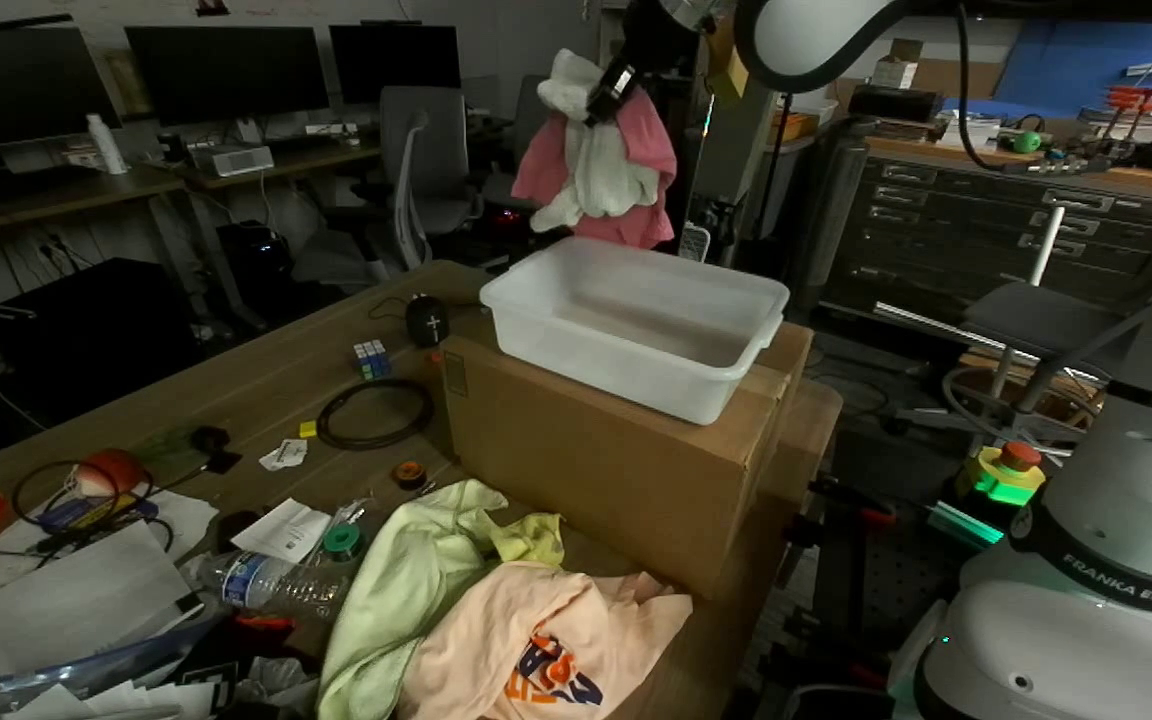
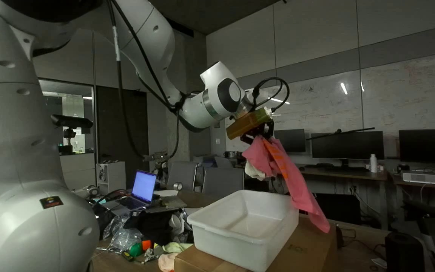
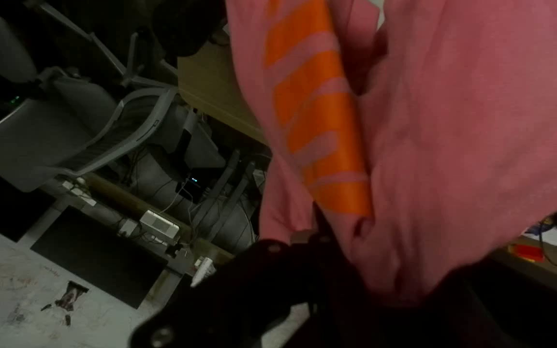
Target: Remove the clothes and towels from the bowl and put them on the table
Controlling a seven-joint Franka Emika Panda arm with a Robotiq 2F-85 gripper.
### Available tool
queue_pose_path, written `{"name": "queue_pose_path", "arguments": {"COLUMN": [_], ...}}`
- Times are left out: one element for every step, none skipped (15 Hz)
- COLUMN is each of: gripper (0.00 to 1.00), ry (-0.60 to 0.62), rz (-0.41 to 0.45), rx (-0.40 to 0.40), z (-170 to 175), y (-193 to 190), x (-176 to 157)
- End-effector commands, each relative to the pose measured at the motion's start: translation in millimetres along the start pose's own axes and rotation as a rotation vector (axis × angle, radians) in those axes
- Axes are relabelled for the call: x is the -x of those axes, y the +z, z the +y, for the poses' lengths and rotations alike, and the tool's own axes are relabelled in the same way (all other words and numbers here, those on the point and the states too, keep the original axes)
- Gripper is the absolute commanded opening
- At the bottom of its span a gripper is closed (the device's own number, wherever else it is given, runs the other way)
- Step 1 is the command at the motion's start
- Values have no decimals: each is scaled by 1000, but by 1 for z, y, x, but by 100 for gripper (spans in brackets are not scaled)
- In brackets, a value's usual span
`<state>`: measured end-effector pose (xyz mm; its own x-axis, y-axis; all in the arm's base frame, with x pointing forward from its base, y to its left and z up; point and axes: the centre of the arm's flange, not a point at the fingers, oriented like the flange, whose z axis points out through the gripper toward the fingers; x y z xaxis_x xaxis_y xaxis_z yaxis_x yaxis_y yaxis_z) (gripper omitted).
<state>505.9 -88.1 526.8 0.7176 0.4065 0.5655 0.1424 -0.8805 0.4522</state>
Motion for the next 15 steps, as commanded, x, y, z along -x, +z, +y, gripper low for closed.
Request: {"name": "queue_pose_path", "arguments": {"gripper": [10, 11, 10, 11, 10, 10, 10, 10, 10, 10, 10, 10, 10, 10, 10], "ry": [-47, -73, -111, -157, -204, -246, -289, -339, -386, -436, -486, -533, -586, -635, -684], "rz": [38, 37, 37, 36, 38, 45, 49, 57, 67, 74, 82, 91, 100, 105, 102], "rx": [22, 23, 15, 6, -8, -19, -38, -58, -78, -98, -115, -133, -161, -191, -232], "z": [-17, -26, -36, -48, -61, -75, -87, -102, -115, -128, -141, -152, -163, -172, -182], "y": [-22, -23, -25, -27, -29, -32, -36, -39, -44, -49, -51, -56, -60, -64, -67], "x": [-6, -8, -12, -16, -19, -22, -25, -27, -30, -31, -32, -33, -32, -32, -30]}}
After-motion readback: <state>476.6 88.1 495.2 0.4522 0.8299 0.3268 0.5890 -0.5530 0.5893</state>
